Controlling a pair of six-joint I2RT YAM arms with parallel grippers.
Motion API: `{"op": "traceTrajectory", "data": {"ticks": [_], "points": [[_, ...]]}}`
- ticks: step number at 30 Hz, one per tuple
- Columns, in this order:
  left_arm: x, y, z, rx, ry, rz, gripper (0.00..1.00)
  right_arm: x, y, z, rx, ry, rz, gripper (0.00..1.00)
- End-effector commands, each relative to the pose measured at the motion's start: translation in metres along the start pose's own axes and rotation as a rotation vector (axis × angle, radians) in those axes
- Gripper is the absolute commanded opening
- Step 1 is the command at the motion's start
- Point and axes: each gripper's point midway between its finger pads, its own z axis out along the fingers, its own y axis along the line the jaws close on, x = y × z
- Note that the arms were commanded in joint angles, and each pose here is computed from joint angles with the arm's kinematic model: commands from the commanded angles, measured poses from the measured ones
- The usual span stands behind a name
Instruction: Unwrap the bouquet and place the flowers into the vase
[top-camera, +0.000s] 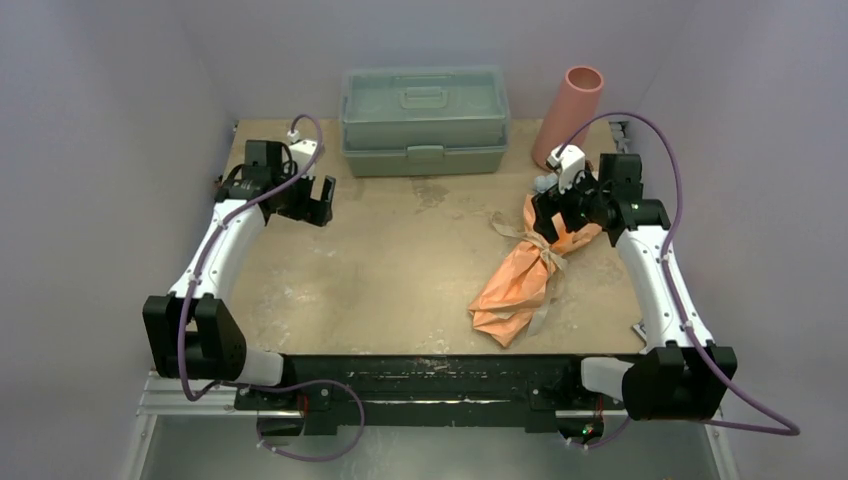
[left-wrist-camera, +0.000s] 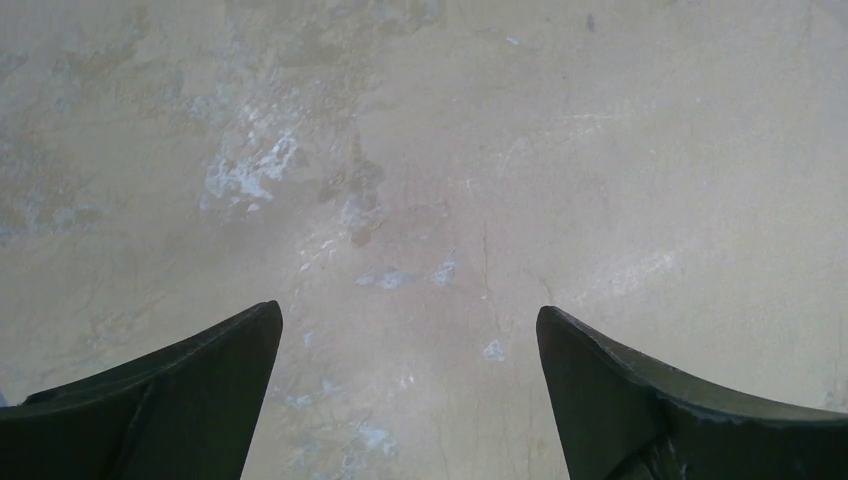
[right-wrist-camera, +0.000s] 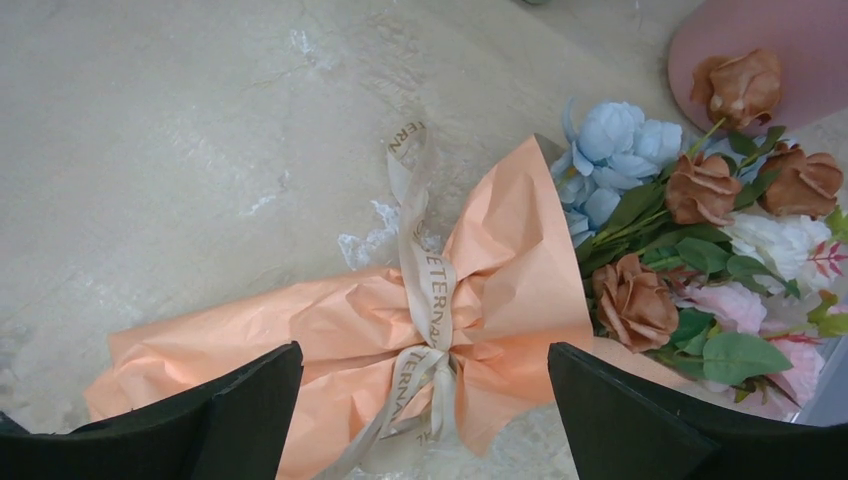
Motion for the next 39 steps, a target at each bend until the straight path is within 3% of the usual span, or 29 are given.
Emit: {"op": "traceTrajectory", "data": {"ticks": [1,9,14,19,26,34,39], "points": [[-0.029,-0.03,0.01,0.1,-0.08,0.08,1.0,0.013,0.003,0.0,-0.029,0.069,0.009,0.97],[-0.057,-0.128,0.037,0.429,-0.191,0.233,1.0,0.057,-0.021,-0.002,-0.042,0.227,0.152,0.94],[-0.048,-0.229,0.062,0.629,-0.156,0.318,1.0,0.078,-0.056,-0.003,0.007,0.289,0.211,0.93],[-0.032,-0.333,0.078,0.782,-0.169,0.323,1.0,0.069,-0.081,0.0,-0.002,0.295,0.191,0.92],[-0.016,-0.424,0.1,0.972,-0.154,0.305,0.75,0.068,-0.079,0.001,-0.07,0.313,0.201,0.91],[0.007,-0.45,0.125,1.03,-0.079,0.192,0.61,0.077,-0.068,0.001,-0.102,0.324,0.22,0.92],[0.015,-0.445,0.125,1.024,-0.048,0.186,0.3,0.079,-0.063,0.0,-0.115,0.323,0.219,0.92]]}}
